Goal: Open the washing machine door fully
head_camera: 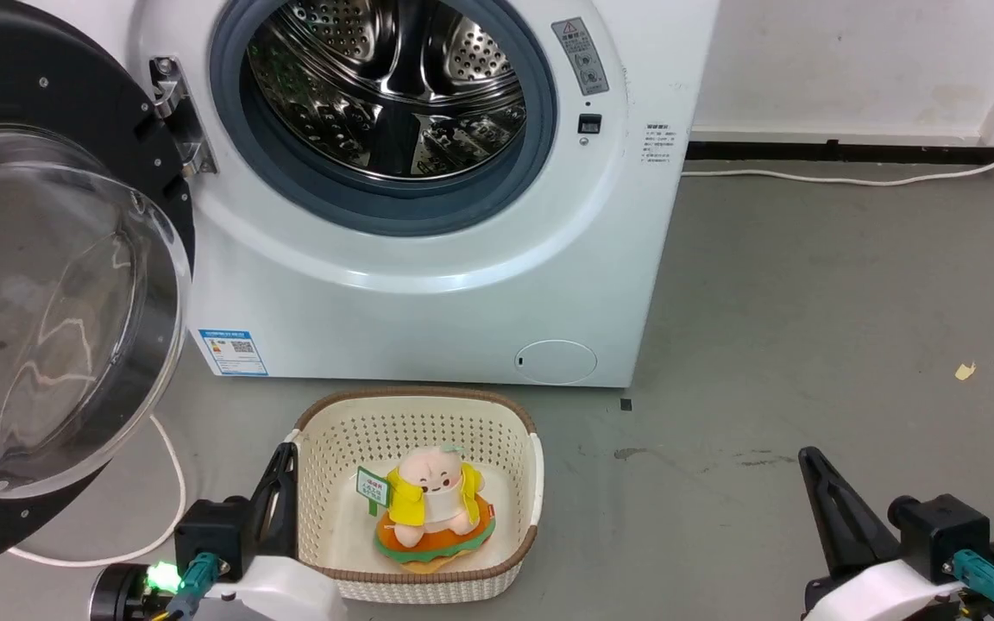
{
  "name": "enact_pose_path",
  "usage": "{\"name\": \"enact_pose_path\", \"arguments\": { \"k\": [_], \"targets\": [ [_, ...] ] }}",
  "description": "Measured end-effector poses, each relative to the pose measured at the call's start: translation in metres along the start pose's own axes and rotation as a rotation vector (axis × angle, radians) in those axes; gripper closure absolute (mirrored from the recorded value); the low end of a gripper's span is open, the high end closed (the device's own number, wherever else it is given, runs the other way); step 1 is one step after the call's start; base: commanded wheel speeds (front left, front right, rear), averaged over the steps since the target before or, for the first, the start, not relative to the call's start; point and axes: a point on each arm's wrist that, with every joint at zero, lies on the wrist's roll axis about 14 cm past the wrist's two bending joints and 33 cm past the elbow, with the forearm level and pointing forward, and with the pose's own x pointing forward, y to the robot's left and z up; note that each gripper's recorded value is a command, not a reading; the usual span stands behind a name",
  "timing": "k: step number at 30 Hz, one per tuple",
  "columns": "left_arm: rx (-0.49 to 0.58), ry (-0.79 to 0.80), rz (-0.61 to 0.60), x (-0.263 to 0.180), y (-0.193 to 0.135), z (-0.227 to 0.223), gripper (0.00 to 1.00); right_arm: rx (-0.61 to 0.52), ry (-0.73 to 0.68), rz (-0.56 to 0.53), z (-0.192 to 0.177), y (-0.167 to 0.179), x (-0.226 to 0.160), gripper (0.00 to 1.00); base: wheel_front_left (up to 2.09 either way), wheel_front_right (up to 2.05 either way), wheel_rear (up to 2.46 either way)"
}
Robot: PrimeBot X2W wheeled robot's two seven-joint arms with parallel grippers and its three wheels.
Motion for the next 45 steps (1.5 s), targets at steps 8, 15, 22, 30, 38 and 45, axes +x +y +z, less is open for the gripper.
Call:
{"name": "enact_pose_path", "arguments": {
  "k": [8, 15, 22, 30, 38, 45],
  "targets": [
    [0.007, 0.004, -0.006, 0.0014, -0.0008, 0.0006, 1.00, -0.009, -0.003, 0.002, 0.0034, 0.0005, 0.0027, 1.00, 0.00, 0.00, 0.00],
    [0.015, 0.008, -0.001, 0.0027, 0.0011, 0.0010, 1.00, -0.016, 0.009, 0.003, 0.0020, 0.0009, 0.0023, 1.00, 0.00, 0.00, 0.00],
    [0.016, 0.011, -0.003, 0.0044, -0.0002, 0.0020, 1.00, -0.020, 0.017, 0.004, 0.0015, 0.0013, 0.0025, 1.00, 0.00, 0.00, 0.00],
    [0.015, 0.020, 0.000, 0.0054, -0.0009, 0.0014, 1.00, -0.029, 0.017, 0.008, 0.0045, 0.0023, 0.0050, 1.00, 0.00, 0.00, 0.00],
    [0.014, 0.020, 0.004, 0.0054, 0.0005, 0.0016, 1.00, -0.028, 0.017, 0.009, 0.0045, 0.0028, 0.0051, 1.00, 0.00, 0.00, 0.00],
    [0.014, 0.020, 0.004, 0.0055, 0.0005, 0.0015, 1.00, -0.029, 0.017, 0.009, 0.0045, 0.0028, 0.0051, 1.00, 0.00, 0.00, 0.00]
  ]
}}
